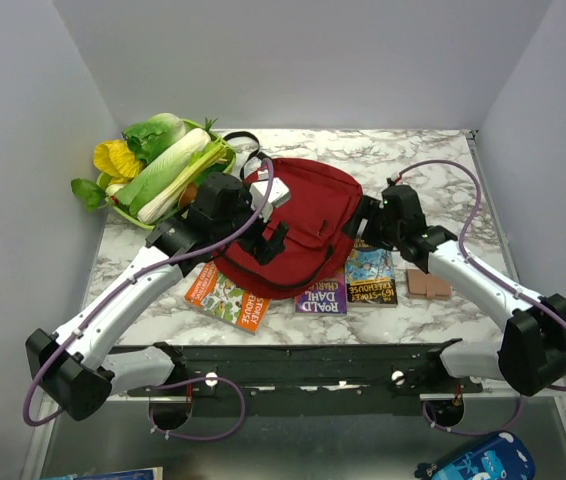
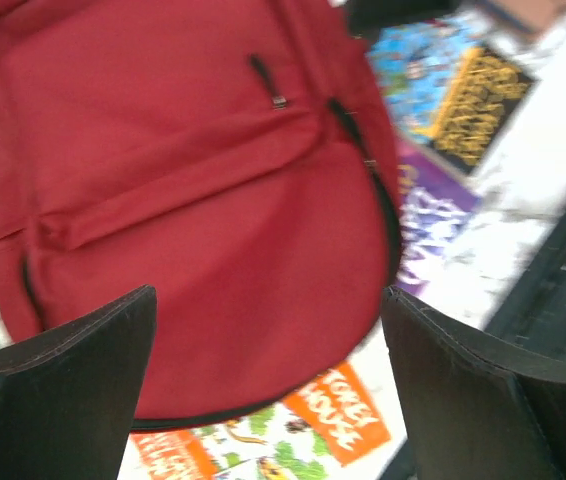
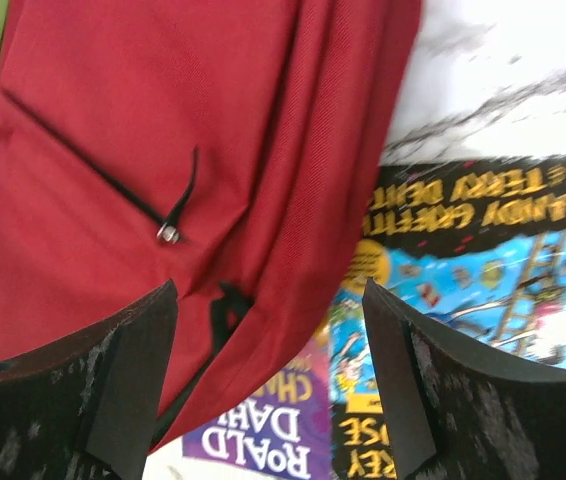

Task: Pack the student bag
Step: Place the student bag at the center of the board, then unzip the student bag at the center of the board.

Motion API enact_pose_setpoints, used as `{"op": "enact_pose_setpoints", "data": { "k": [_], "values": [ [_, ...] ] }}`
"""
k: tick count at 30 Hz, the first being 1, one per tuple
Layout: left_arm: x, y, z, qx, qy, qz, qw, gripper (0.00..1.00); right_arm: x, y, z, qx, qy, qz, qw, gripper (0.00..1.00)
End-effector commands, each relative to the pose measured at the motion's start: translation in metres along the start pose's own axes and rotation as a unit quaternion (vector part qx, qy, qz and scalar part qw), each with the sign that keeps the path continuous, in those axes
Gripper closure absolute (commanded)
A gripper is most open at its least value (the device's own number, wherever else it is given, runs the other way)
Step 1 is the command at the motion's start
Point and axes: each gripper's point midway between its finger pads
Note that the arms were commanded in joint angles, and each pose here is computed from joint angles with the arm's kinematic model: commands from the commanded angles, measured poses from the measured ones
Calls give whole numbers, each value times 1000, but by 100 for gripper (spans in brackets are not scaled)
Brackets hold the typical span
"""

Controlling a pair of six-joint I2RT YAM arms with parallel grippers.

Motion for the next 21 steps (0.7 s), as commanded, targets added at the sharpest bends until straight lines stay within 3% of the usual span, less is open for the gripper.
{"op": "enact_pose_setpoints", "data": {
  "k": [1,8,21],
  "values": [
    [-9,75,36,-29,81,-151,985,1,5,11,44,-17,58,-11,998,17],
    [-1,128,115,66,142,-201,967,1,2,12,70,-19,81,-10,997,18],
    [-17,158,155,98,142,-212,962,1,-22,7,80,-25,94,7,995,26]
  ]
}}
Point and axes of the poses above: each gripper's point midway between its finger pads, its own x axis back along the fingers, its own y axis along the line the jaws close on, z = x × y, and after that the axes turned 9 degrees about -x, right-handed
